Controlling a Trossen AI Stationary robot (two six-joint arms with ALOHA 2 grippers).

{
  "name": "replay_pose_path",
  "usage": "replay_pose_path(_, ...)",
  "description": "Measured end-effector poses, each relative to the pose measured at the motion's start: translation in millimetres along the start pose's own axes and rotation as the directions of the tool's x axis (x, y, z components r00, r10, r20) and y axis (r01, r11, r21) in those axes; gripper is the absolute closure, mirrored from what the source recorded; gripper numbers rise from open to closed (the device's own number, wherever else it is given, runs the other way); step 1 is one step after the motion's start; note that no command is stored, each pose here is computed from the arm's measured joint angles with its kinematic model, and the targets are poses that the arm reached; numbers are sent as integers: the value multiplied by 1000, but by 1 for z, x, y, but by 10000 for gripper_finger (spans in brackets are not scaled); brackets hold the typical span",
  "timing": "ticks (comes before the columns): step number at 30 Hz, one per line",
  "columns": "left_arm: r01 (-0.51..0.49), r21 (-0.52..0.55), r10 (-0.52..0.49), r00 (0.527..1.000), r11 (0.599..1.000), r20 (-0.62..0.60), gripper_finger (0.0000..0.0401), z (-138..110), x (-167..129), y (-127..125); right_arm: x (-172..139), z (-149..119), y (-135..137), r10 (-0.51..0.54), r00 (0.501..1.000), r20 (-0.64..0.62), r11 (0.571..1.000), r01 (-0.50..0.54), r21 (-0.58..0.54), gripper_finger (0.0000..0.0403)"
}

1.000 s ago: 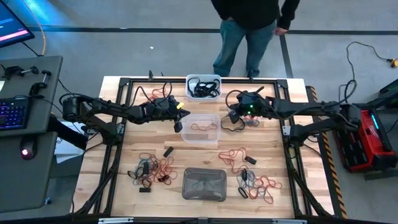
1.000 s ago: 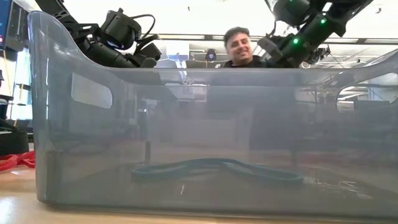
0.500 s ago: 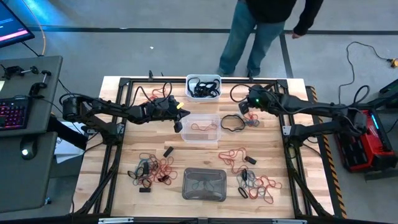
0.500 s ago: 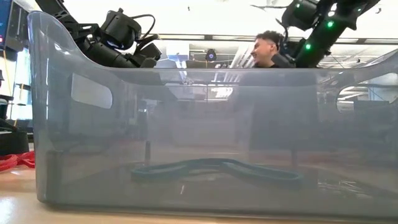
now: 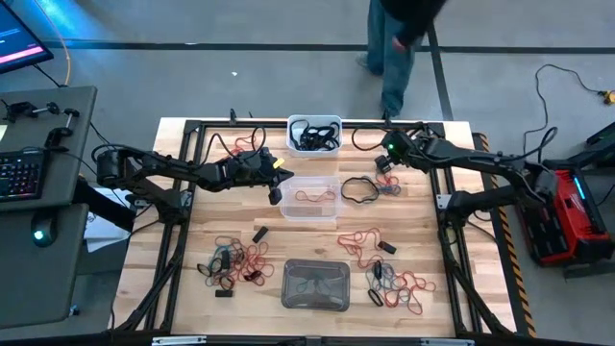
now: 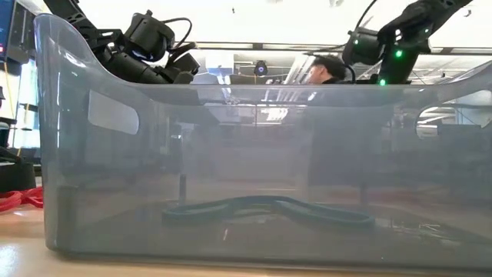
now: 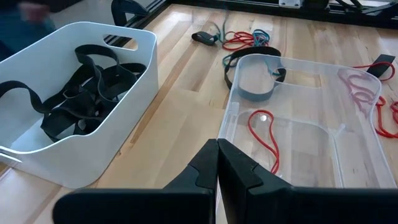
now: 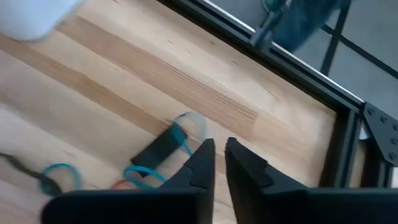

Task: Sort rubber bands into baskets
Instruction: Put the black rubber band into the white bin

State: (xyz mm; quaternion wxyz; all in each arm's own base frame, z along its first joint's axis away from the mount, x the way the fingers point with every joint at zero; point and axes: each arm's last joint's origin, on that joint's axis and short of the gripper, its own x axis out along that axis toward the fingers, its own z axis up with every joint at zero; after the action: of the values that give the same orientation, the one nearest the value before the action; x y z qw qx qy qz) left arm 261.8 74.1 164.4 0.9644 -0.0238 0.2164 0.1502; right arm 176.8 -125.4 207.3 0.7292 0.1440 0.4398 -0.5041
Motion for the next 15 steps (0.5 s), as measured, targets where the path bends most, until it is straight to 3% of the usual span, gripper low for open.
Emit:
replay_pose_path(6,0,0,0,1000,1000,-1,401,0,0,0,-1,0,-4,-7,1000,-3,1000,7,-19,283)
replay_pose_path(10,0,0,0,1000,1000,-1,401,0,0,0,-10,-2,2,108,994,-4,988,-108,-115,240)
replay_pose_path(13,0,0,0,1000,1000,-1,401,0,0,0,-15,-5,15,293,955,-40,927,-294,-234,220)
replay_pose_path(15,0,0,0,1000,1000,-1,401,0,0,0,-16,-7,26,413,910,-41,860,-405,-311,215)
